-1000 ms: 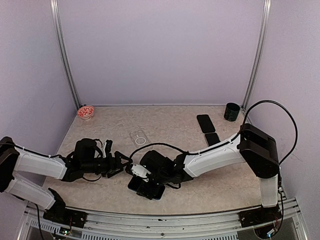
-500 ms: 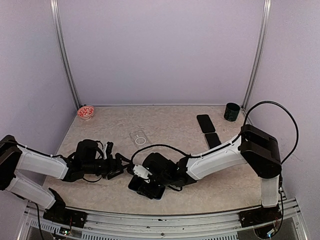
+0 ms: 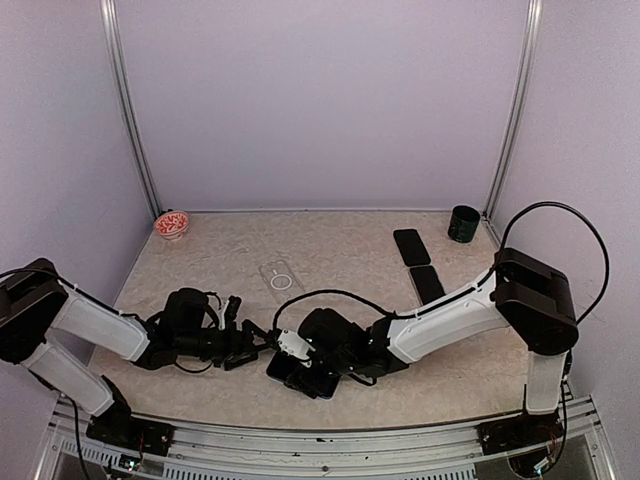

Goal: Put the phone into the phone case
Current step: Pick up the phone at the center of the board, then pass from the right arm to the left, then pass from the left arm to the right, then move the phone case to the center of the board.

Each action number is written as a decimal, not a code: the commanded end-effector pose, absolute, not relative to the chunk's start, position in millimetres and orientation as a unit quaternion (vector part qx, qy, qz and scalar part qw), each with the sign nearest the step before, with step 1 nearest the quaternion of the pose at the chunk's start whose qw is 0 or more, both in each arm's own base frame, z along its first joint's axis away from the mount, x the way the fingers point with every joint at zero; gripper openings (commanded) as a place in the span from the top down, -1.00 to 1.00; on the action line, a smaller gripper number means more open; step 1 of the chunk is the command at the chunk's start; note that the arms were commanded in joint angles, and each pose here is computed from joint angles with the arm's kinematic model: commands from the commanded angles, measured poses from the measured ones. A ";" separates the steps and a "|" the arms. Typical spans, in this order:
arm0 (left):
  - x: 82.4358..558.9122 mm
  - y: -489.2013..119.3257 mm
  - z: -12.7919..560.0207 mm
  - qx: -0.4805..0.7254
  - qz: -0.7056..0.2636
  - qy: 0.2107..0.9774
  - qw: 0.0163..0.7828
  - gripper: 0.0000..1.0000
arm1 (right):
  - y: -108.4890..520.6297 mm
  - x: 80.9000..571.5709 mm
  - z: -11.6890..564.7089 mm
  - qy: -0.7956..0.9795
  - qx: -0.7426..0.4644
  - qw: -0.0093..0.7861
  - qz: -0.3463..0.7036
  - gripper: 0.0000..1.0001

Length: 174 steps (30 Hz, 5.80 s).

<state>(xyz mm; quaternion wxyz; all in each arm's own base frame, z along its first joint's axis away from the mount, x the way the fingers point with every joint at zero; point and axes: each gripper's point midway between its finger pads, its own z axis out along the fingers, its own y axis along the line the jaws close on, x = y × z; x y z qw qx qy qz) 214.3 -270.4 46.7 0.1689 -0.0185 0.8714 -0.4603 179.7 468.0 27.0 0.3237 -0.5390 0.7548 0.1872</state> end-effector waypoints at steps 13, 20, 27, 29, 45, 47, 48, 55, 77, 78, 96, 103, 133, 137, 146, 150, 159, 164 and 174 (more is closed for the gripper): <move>192.5 -299.0 37.1 0.013 -0.501 0.859 0.107 -0.64 | 468.1 180.3 73.6 0.726 -0.525 0.388 0.213 -0.40; 185.5 -317.6 43.4 0.031 -0.535 0.840 0.087 -0.49 | 467.6 179.2 74.4 0.724 -0.526 0.392 0.215 -0.40; 183.1 -325.4 51.3 0.037 -0.563 0.822 0.079 0.06 | 464.4 178.6 70.8 0.726 -0.525 0.390 0.212 -0.40; 182.8 -326.3 52.2 0.037 -0.567 0.819 0.078 0.18 | 464.0 177.5 70.9 0.725 -0.526 0.390 0.213 -0.40; 182.0 -330.2 59.8 0.042 -0.582 0.808 0.077 0.95 | 463.3 175.1 78.7 0.721 -0.524 0.396 0.221 -0.54; 181.9 -331.0 63.2 0.046 -0.587 0.805 0.080 0.98 | 461.2 177.1 84.1 0.726 -0.515 0.399 0.220 -0.70; 182.0 -331.2 65.3 0.047 -0.589 0.803 0.082 1.00 | 460.3 177.2 87.0 0.727 -0.513 0.400 0.221 -0.78; 181.4 -333.3 85.3 0.068 -0.608 0.784 0.101 1.00 | 450.7 176.2 115.3 0.733 -0.491 0.407 0.236 -0.99; 198.6 -336.7 213.1 0.170 -0.626 0.707 0.282 1.00 | 329.9 200.0 245.5 0.724 -0.255 0.478 0.427 -0.99; 198.5 -336.5 220.6 0.172 -0.629 0.700 0.290 1.00 | 325.1 202.9 245.9 0.728 -0.243 0.475 0.430 -0.99; 183.2 -315.6 304.4 0.190 -0.677 0.588 0.399 1.00 | 351.3 169.6 270.9 0.655 -0.232 0.354 0.626 -0.98; 186.4 -324.2 292.5 0.174 -0.686 0.603 0.368 1.00 | 366.7 162.5 288.1 0.617 -0.268 0.343 0.656 -0.84; 189.3 -342.4 268.7 0.157 -0.689 0.615 0.348 1.00 | 387.3 158.6 292.8 0.574 -0.280 0.312 0.703 0.11; 190.9 -343.5 264.1 0.155 -0.685 0.622 0.346 0.96 | 389.4 159.2 291.5 0.576 -0.282 0.309 0.703 0.70; 214.5 -333.7 248.2 0.122 -0.653 0.659 0.353 -0.23 | 389.0 172.3 280.4 0.614 -0.267 0.325 0.668 1.00; 238.7 -309.9 236.2 0.083 -0.620 0.685 0.374 -0.58 | 384.8 190.3 270.3 0.658 -0.246 0.351 0.619 1.00; 329.5 -239.8 221.9 -0.014 -0.496 0.753 0.433 -0.91 | 381.6 231.7 230.7 0.756 -0.205 0.369 0.501 1.00; 383.4 -227.1 206.4 -0.028 -0.430 0.790 0.436 -0.93 | 382.2 244.1 209.6 0.789 -0.190 0.358 0.462 1.00; 469.9 -228.8 133.1 -0.024 -0.355 0.844 0.401 -0.98 | 369.0 238.5 196.2 0.805 -0.178 0.347 0.447 1.00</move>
